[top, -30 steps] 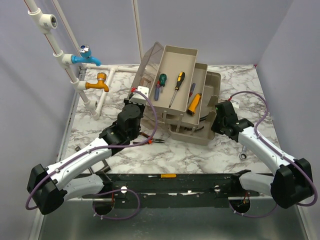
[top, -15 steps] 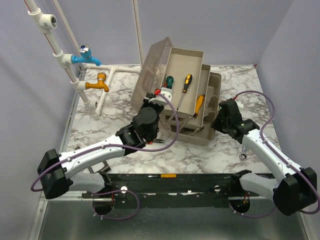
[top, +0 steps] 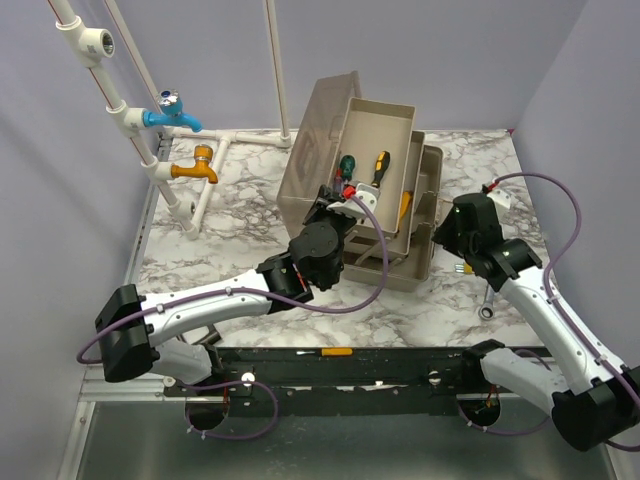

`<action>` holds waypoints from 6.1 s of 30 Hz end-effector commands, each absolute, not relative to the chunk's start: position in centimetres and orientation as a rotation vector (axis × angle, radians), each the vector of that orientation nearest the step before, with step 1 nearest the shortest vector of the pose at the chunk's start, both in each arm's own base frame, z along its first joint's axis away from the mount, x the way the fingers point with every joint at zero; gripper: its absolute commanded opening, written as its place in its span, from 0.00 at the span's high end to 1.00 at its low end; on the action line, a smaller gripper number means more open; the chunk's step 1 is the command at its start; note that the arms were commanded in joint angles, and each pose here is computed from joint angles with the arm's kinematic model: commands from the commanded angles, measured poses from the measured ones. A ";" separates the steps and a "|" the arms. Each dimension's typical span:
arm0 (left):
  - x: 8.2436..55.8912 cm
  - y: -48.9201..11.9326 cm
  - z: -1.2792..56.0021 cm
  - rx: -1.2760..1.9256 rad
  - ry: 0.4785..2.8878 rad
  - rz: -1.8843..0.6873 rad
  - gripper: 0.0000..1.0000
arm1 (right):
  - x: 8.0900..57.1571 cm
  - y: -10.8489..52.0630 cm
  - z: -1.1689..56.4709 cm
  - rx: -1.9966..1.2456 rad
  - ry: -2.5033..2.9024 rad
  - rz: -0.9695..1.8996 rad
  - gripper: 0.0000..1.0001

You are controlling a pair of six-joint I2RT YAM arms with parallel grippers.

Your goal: Pack the tool kit

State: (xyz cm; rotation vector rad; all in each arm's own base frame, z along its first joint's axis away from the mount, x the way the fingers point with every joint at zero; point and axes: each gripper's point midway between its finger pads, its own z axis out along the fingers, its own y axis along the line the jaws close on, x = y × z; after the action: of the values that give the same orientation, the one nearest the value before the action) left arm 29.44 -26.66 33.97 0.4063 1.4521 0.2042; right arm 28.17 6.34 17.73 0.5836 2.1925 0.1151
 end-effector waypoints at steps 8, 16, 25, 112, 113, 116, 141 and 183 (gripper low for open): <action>25.9 -36.0 33.8 0.482 1.516 -0.147 0.93 | 27.2 2.9 22.2 0.670 2.038 -0.001 0.35; 22.5 -41.8 30.5 0.556 1.651 -0.559 0.79 | 26.7 1.9 24.2 0.705 1.968 -0.009 0.34; 18.1 -46.0 30.1 0.647 1.710 -1.029 0.45 | 26.2 1.0 25.2 0.744 1.916 -0.025 0.26; 39.5 -28.9 27.5 0.297 2.067 -0.819 0.01 | 31.8 1.8 15.8 0.841 2.076 0.188 0.28; 39.8 -29.1 27.2 0.300 2.075 -0.825 0.01 | 31.9 1.7 14.8 0.864 2.090 0.217 0.33; 40.2 -29.9 26.5 0.310 2.096 -0.854 0.01 | 32.6 1.4 12.2 0.932 2.113 0.336 0.54; 41.5 -32.6 22.6 0.338 2.184 -0.974 0.01 | 39.7 11.5 9.7 0.641 1.984 1.296 0.99; 42.0 -33.3 18.3 0.337 2.272 -1.013 0.02 | 41.5 13.1 10.6 0.467 2.480 0.289 0.99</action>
State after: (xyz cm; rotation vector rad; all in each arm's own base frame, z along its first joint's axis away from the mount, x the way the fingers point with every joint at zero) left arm 43.92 -31.11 21.28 0.2667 2.1972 -0.9371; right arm 42.11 11.28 10.79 0.5243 2.3810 0.4922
